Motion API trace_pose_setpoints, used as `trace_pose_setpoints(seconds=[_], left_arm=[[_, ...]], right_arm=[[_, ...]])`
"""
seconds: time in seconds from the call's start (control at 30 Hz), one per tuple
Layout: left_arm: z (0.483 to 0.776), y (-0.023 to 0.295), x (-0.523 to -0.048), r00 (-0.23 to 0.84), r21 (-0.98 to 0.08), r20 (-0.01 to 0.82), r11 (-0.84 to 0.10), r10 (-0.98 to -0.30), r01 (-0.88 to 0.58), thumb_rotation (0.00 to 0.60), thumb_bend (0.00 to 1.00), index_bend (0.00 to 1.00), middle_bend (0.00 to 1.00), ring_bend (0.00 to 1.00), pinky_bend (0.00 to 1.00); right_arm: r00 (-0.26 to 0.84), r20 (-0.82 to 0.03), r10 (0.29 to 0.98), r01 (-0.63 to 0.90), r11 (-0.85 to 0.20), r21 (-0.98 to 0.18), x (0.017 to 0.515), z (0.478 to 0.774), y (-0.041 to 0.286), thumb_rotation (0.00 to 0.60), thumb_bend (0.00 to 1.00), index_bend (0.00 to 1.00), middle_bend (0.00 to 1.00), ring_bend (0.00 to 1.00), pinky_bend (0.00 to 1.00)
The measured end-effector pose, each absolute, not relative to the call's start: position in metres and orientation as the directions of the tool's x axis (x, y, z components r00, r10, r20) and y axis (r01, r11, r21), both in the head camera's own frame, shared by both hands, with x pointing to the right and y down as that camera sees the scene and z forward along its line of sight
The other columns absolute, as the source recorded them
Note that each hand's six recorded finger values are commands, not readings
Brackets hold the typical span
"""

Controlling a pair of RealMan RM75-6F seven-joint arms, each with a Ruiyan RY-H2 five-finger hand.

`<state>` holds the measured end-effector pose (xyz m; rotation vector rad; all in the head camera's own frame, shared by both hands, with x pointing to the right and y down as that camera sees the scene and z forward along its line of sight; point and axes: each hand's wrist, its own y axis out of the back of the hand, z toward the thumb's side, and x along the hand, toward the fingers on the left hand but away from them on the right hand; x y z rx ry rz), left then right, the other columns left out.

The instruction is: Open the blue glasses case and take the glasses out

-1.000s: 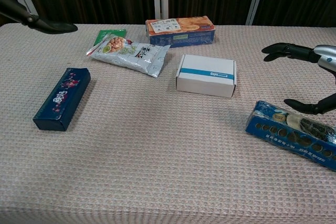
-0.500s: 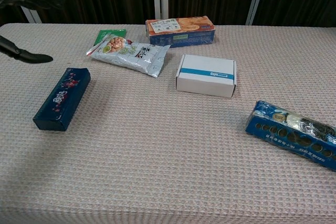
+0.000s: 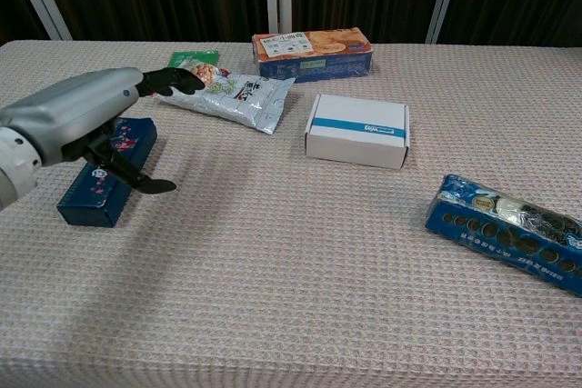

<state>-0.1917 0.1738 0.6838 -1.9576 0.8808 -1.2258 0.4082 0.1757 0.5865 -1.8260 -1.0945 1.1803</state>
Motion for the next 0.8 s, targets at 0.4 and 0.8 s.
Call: trace_pose_setpoints(seconds=[0.4,0.8], left_arm=[[0.711,0.179,-0.211,0.192,-0.828,0.546,-0.56,-0.816,-0.025,0.6,0.14,0.11,0.1,0.11,0.13],[0.714,0.171,-0.28,-0.009,-0.83,0.556,-0.556,-0.831,0.029,0.6,0.14,0.12,0.13,0.11,0.13]], right_arm=[[0.22,-0.34,0.914,0.296,-0.395,-0.87,0.411,0.586,0.179,0.6,0.31,0.08,0.14,0.04,0.1],[0.212,-0.343,0.915,0.304,-0.396,-0.867,0.413,0.588,0.181,0.6,0.31,0.08,0.14,0.04,0.1]])
